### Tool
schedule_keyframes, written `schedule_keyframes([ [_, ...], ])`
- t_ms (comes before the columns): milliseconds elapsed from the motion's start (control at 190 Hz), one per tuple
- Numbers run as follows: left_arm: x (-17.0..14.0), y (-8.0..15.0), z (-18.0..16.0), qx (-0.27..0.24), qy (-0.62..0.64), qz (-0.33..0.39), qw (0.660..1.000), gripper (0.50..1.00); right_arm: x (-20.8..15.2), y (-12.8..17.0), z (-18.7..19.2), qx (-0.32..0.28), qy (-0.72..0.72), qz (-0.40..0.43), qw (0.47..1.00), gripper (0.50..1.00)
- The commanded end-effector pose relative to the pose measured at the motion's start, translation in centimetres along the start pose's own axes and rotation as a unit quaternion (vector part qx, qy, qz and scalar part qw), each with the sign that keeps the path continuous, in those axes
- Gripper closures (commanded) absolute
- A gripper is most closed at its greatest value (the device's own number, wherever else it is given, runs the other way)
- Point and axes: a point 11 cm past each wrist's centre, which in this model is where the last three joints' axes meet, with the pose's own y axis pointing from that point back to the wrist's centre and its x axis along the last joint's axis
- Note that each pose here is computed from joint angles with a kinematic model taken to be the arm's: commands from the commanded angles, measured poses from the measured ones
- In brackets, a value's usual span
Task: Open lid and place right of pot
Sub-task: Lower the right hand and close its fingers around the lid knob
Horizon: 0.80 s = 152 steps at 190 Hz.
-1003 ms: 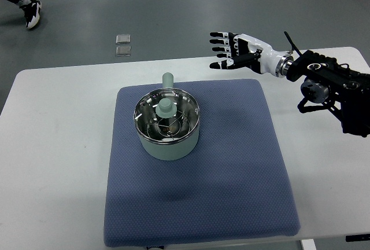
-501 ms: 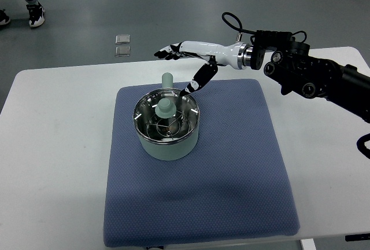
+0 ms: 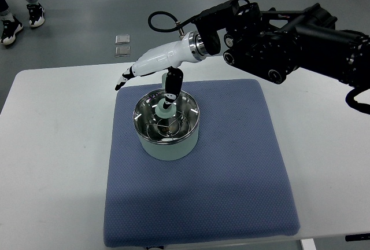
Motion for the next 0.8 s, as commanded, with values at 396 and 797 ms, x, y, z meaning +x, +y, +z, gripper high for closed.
schedule_keyframes([
  [396, -0.06, 0.00, 0.01, 0.000, 0.000, -0.001, 1.000, 0.500, -1.48, -0.17, 0.62, -0.020, 0.043, -0.042, 0.998, 0.581],
  [797, -0.01, 0.00, 0.01, 0.000, 0.000, 0.000, 1.000, 0.500, -1.47, -0.29, 0.71, -0.020, 0.060, -0.024, 0.998, 0.844],
])
